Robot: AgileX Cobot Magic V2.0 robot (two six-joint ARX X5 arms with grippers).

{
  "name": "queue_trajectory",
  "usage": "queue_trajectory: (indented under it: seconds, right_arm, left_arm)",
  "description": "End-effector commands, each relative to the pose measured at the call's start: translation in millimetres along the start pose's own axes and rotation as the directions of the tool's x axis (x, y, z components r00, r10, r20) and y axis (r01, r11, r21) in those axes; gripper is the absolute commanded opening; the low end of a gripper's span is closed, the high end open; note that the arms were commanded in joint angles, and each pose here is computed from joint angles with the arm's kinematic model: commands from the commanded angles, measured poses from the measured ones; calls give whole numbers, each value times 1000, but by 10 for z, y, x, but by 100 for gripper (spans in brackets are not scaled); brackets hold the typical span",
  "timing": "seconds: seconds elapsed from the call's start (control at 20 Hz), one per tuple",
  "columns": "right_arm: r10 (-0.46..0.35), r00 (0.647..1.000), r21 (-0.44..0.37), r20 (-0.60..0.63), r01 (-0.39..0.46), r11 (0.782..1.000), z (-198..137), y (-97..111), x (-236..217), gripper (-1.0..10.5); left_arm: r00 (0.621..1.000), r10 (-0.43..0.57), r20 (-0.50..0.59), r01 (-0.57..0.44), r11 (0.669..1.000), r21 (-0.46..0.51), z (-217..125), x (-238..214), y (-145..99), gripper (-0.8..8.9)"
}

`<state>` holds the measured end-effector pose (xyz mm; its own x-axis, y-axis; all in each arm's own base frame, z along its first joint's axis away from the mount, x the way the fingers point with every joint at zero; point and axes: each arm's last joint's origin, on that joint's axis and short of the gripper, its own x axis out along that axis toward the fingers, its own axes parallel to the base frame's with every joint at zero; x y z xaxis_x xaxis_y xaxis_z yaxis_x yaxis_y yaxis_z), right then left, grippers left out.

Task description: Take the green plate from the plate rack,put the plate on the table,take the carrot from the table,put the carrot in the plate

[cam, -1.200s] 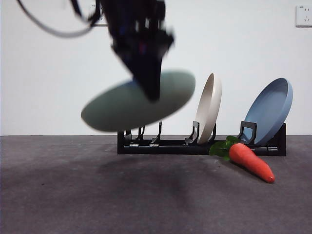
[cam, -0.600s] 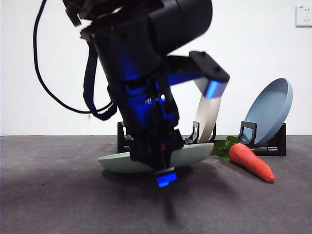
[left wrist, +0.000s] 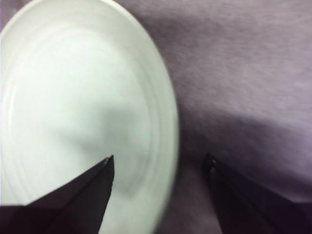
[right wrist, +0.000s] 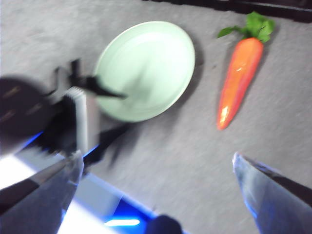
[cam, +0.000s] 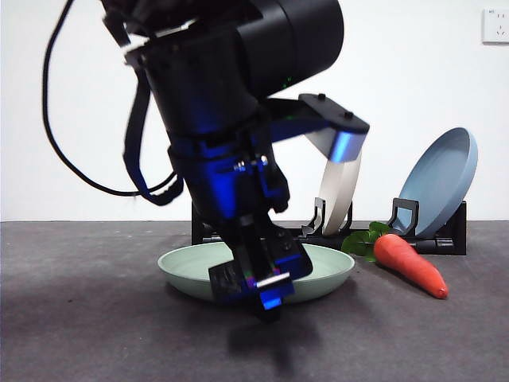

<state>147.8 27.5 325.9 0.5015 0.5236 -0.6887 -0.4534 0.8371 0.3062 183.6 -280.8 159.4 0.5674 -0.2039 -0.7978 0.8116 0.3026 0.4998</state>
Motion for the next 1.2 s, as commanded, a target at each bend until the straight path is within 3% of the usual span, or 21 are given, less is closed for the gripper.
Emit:
queue_trajectory:
  seconds: [0.05, 0.2, 0.4, 0.55, 0.65, 0.8, 0.9, 1.05, 1.2]
  right_arm:
    - [-30, 1000, 20, -1, 30, 999, 133, -111, 171, 626]
    - [-32, 999, 47, -8, 32, 998, 309, -299, 485, 626]
    - [-94, 994, 57, -60, 98, 994, 457, -567, 1048, 626]
    - [-135, 985, 43, -111, 141, 989, 471, -716, 1493, 626]
    - [-184, 975, 14, -126, 187, 982, 465, -761, 1754, 626]
    - [-215, 969, -15, -124, 215, 976, 447, -805, 2041, 620]
    - [-209, 971, -22, -116, 208, 978, 432, -813, 2205, 525]
    - [-246, 962, -16, -119, 246, 969, 392, -836, 2378, 523]
    - [-245, 960, 4, -133, 248, 969, 354, -867, 2461, 367]
  left_arm:
    - [997, 21, 71, -11, 991, -136, 98, -299, 134, 315]
    - [980, 31, 196, 27, 958, -285, 166, -831, 346, 315]
    - [902, 64, 427, 156, 874, -461, 68, -1655, 634, 314]
    - [833, 123, 540, 221, 821, -527, -157, -2139, 759, 314]
    - [808, 147, 571, 243, 799, -550, -309, -2348, 795, 314]
    - [798, 157, 582, 263, 778, -571, -486, -2523, 806, 315]
    - [799, 158, 580, 270, 767, -582, -553, -2576, 804, 315]
    - [817, 142, 558, 262, 771, -580, -581, -2563, 788, 315]
    - [827, 133, 547, 262, 770, -582, -592, -2554, 779, 314]
